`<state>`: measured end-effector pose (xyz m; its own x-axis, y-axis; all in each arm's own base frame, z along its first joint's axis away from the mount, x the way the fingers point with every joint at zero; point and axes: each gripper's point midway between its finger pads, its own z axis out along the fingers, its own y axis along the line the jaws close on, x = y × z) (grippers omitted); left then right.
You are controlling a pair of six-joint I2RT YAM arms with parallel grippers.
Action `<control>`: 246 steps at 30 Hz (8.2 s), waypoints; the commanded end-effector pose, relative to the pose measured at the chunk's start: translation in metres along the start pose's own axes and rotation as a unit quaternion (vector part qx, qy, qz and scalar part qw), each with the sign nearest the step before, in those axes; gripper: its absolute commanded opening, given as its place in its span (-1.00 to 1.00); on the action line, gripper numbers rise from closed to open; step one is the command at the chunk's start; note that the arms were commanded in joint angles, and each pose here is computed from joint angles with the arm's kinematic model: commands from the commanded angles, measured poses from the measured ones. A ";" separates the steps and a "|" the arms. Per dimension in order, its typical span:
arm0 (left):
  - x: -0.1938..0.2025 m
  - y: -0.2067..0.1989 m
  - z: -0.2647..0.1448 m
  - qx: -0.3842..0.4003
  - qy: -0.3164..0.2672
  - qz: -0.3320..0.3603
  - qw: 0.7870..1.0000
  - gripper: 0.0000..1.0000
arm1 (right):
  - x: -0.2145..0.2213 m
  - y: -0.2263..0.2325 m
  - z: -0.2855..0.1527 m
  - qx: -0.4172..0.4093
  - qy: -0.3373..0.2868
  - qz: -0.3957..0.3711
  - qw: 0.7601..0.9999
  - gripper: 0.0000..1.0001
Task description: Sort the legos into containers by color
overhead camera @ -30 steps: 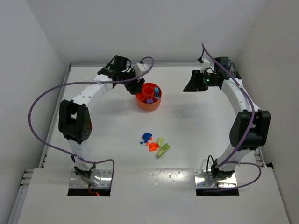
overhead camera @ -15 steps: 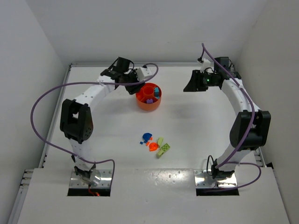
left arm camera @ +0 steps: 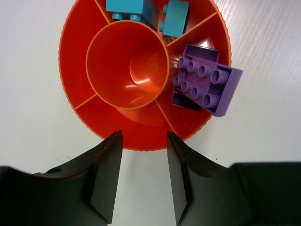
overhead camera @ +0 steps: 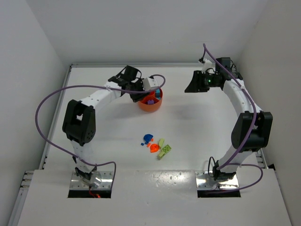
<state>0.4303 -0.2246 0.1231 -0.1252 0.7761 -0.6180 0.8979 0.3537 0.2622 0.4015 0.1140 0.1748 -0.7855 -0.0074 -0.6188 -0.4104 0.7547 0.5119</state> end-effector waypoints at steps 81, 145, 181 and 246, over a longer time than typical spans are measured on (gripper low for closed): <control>-0.080 -0.020 -0.046 -0.115 -0.156 -0.222 0.956 0.58 | -0.007 0.041 -0.004 -0.078 -0.016 -0.040 0.996 -0.10; 0.058 -0.044 -0.169 -0.184 -0.094 -0.277 0.938 0.99 | 0.293 0.096 0.061 -0.199 0.336 -0.572 0.721 0.26; 0.068 -0.054 -0.162 -0.176 -0.086 -0.271 0.943 0.99 | 0.272 0.128 0.059 -0.184 0.322 -0.535 0.759 -0.63; 0.063 -0.048 -0.157 -0.180 -0.105 -0.272 0.939 0.99 | 0.042 0.121 0.132 -0.065 0.115 -0.244 0.961 -0.64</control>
<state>0.3086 -0.1106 0.1789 -0.4314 0.3470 -0.8328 0.5268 0.8462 0.0797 0.3625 0.2895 0.1203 -0.5822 -0.5213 -0.6239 -0.7969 0.5180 0.3108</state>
